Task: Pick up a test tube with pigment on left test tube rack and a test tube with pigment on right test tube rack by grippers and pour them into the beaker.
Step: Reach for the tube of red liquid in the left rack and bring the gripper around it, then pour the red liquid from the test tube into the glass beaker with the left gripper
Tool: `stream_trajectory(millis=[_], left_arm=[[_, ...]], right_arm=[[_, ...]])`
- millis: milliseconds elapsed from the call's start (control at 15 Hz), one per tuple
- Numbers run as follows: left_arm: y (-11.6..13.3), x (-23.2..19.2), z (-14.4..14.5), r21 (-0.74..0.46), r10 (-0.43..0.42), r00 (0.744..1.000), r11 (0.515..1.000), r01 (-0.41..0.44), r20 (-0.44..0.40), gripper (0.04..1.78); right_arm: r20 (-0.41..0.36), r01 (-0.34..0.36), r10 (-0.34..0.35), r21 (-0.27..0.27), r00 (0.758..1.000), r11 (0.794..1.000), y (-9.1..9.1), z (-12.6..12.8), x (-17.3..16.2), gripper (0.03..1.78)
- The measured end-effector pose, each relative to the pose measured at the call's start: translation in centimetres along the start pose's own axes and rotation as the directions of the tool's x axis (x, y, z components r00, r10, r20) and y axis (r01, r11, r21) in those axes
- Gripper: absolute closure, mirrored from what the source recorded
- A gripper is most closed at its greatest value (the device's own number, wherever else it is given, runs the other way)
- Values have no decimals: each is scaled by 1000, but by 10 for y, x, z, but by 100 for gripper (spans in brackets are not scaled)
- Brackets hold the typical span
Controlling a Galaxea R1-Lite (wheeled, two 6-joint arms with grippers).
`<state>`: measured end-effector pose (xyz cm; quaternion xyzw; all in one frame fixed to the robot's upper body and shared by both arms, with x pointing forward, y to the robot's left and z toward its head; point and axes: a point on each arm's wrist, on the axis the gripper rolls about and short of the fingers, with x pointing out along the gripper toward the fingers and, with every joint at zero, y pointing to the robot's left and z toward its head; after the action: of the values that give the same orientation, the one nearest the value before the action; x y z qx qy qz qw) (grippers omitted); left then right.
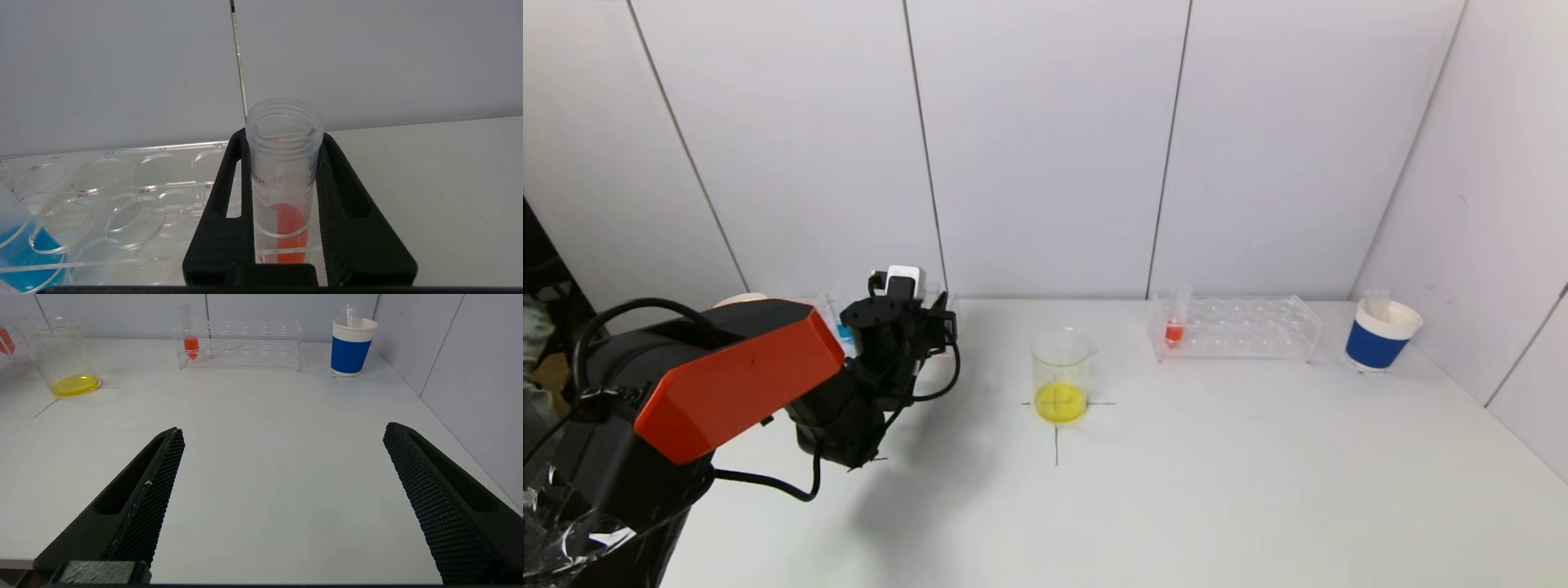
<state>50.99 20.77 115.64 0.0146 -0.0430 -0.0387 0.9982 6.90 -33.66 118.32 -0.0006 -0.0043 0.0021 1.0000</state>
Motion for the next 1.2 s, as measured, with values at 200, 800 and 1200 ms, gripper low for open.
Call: stream_trajectory(millis=[200,800,1200], left_arm=[[0,0,0,0,0,1000,1000,0,0,138],[1,0,1,-1,0,1000,1000,0,1,138],[1,0,10,2,-3,1000,1000,3,-8,138]], right_arm=[[0,0,0,0,1000,1000,0,0,0,4],[0,0,0,0,1000,1000,0,0,0,4],[0,0,0,-1,1000,1000,0,0,0,4]])
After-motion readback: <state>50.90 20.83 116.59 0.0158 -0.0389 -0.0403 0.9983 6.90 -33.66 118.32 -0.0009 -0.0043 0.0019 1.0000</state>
